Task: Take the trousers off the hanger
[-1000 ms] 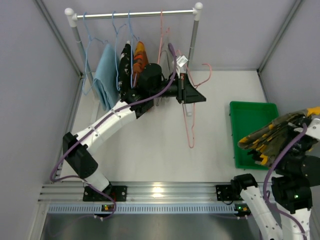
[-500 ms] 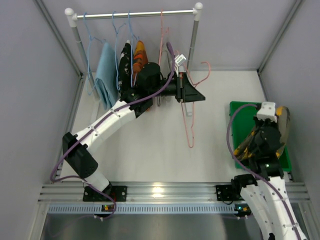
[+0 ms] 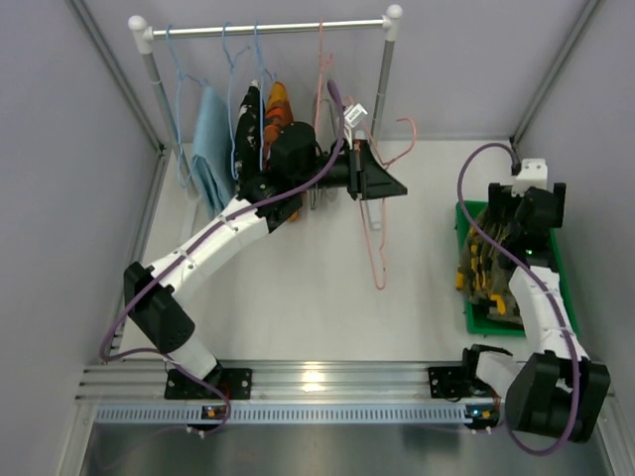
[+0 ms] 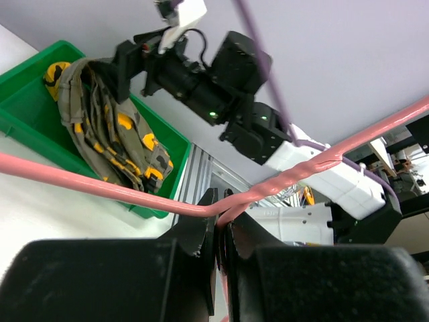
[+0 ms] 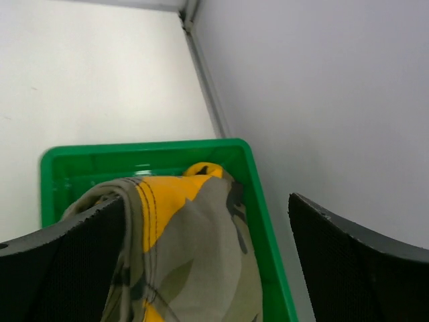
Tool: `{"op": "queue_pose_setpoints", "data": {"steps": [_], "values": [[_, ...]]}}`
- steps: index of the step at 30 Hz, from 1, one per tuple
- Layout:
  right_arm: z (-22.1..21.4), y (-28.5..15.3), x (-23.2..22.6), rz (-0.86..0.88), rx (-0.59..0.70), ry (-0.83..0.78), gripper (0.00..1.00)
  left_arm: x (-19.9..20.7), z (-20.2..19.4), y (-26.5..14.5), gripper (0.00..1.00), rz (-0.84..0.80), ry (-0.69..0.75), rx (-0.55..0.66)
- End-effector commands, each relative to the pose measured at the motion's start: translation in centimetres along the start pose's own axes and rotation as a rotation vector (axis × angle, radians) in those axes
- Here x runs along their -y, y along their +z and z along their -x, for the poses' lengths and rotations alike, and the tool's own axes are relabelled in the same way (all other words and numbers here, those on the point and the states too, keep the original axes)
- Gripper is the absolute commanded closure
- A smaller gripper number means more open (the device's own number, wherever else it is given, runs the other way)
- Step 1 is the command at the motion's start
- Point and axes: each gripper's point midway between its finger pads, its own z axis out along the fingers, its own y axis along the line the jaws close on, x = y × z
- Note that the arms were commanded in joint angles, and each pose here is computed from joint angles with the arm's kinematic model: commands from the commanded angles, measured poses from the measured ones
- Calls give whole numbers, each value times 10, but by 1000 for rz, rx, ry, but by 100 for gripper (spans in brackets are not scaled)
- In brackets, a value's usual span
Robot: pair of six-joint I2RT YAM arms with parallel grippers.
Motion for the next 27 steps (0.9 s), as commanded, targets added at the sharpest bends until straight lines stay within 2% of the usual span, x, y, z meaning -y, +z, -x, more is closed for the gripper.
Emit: {"op": "queue_pose_setpoints", "data": {"steps": [1,2,4,5,9,12,14,15,16,17,20,25,27], "values": [[57,-33,2,151,140,133,1,33,30,-4,100,-83,127,70],[69,-53,-2,215,189,137,1,35,33,-3,100,-87,132,75],[74,-84,-11,325,200,147,0,37,40,0,100,-90,140,93],[87,-112,-11,365,270,140,0,37,42,1,100,-87,140,99],[110,-183,-31,569,373,123,1,30,44,7,100,-84,115,108],[132,-224,-40,692,422,208,1,25,48,11,100,-78,88,127],[146,-255,-55,845,431,303,7,23,50,14,100,-79,75,133],[153,-267,-60,911,428,360,16,20,50,17,100,-79,72,131],[155,-275,-66,975,422,374,21,21,50,19,100,-84,74,125],[155,-292,-78,1111,410,369,25,28,51,19,100,-98,84,126],[162,-315,-87,1284,382,421,29,33,50,23,100,-107,101,120],[168,-320,-95,1431,269,555,29,42,48,27,100,-134,99,122],[174,-320,-101,1481,271,562,29,47,47,29,100,-158,83,124]]}}
